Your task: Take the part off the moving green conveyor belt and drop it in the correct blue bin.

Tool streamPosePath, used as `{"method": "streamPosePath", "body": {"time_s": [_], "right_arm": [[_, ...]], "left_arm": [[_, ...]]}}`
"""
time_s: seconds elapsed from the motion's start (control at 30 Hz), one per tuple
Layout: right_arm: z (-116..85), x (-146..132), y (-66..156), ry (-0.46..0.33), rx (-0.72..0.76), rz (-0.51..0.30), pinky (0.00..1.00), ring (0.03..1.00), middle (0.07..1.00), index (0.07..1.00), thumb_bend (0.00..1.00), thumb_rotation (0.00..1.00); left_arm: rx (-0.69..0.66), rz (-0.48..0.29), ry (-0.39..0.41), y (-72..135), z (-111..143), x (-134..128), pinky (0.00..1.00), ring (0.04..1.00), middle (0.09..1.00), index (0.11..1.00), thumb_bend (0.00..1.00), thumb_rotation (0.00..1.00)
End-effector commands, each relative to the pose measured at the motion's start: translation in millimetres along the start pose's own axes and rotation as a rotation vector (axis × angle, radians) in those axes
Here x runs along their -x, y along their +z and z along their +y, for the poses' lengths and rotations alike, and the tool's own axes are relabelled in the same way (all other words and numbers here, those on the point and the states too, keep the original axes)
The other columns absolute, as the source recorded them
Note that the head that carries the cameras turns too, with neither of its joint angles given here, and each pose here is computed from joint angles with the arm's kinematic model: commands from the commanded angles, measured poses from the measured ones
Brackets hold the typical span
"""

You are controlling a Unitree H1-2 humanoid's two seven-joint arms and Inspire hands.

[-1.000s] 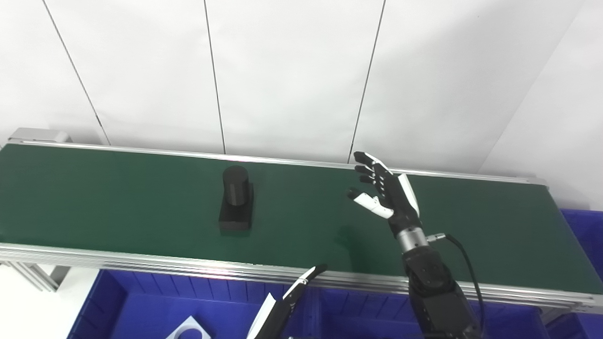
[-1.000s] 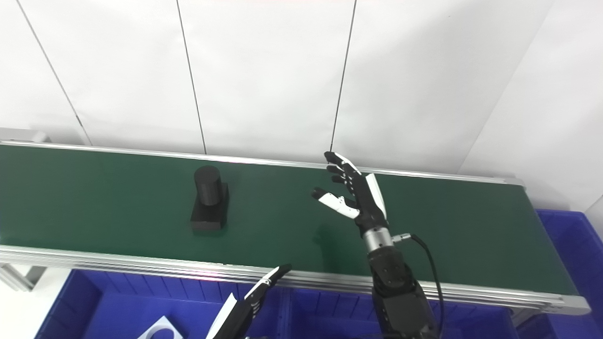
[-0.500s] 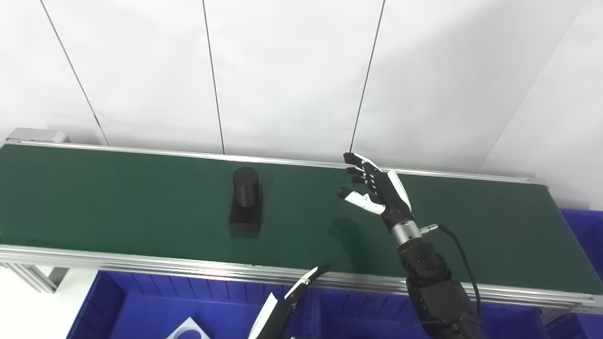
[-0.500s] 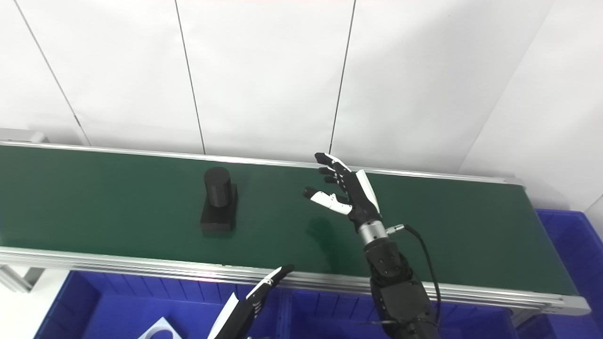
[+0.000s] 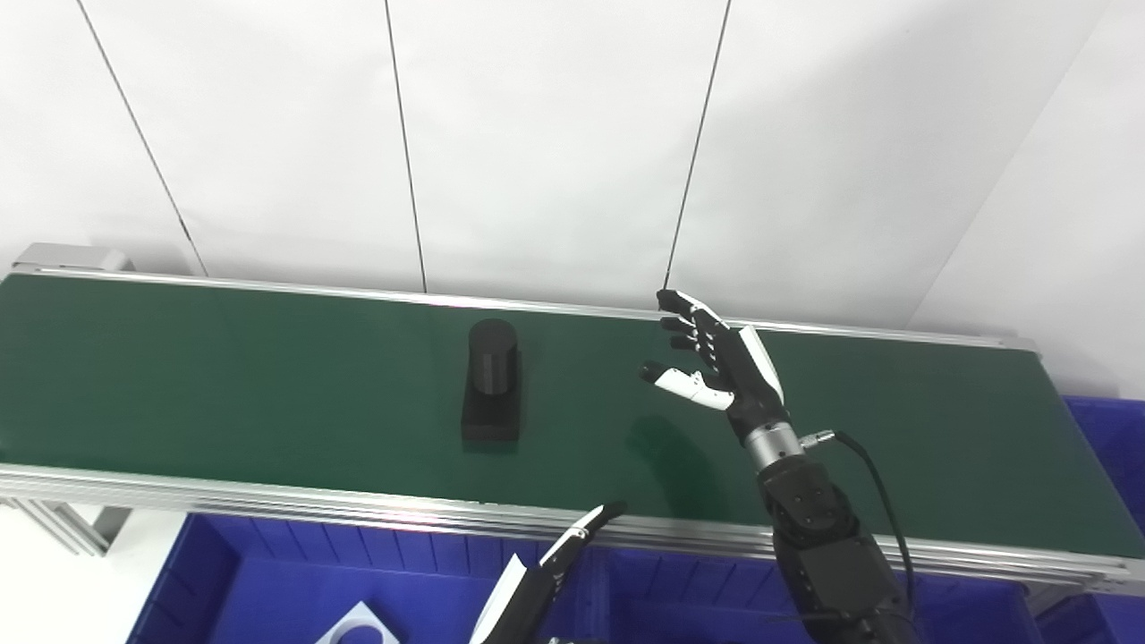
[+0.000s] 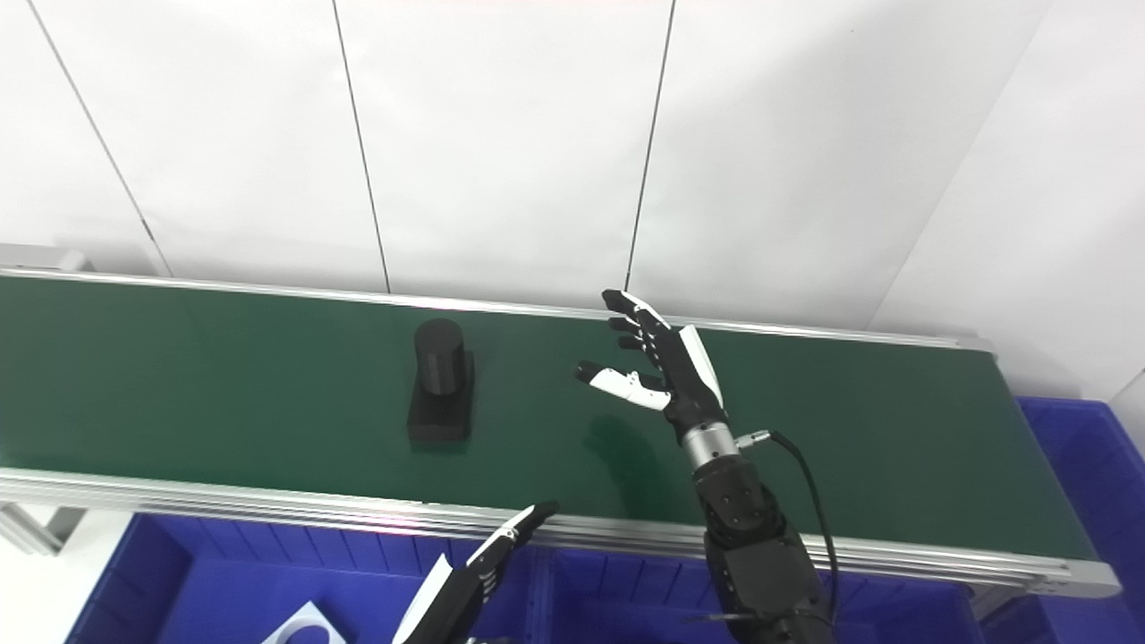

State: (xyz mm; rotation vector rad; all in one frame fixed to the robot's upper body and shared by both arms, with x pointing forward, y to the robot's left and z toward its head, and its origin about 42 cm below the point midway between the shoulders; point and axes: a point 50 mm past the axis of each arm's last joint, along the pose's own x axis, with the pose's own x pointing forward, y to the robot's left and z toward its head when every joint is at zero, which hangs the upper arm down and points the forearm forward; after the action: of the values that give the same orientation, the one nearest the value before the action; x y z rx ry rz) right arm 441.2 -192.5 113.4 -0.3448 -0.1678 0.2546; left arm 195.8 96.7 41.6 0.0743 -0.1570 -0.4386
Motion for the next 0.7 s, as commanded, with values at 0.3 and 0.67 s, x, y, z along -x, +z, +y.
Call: {"method": "streamPosePath", "body": {"time_s": [0.3,0.67], "right_arm": [[-7.8,-8.6,11.3,-0.041,0.036,-0.036,0.8,0.836,0.881,0.866,0.94,0.31],[-9.5,-7.4,6.2,-0.079,0.084,-0.019,0.75,0.801,0.863,0.855,0.91,0.12]], "left_arm": [[0.008,-0.081,0.001,13.7,-2.6,-7.7,0.97,0.965,0.943,0.909,1.0,0.87],[0.012,-0.085,0.001,14.4,-3.2,-9.0,0.95,0.957,0.94,0.908,1.0,0.86]]}}
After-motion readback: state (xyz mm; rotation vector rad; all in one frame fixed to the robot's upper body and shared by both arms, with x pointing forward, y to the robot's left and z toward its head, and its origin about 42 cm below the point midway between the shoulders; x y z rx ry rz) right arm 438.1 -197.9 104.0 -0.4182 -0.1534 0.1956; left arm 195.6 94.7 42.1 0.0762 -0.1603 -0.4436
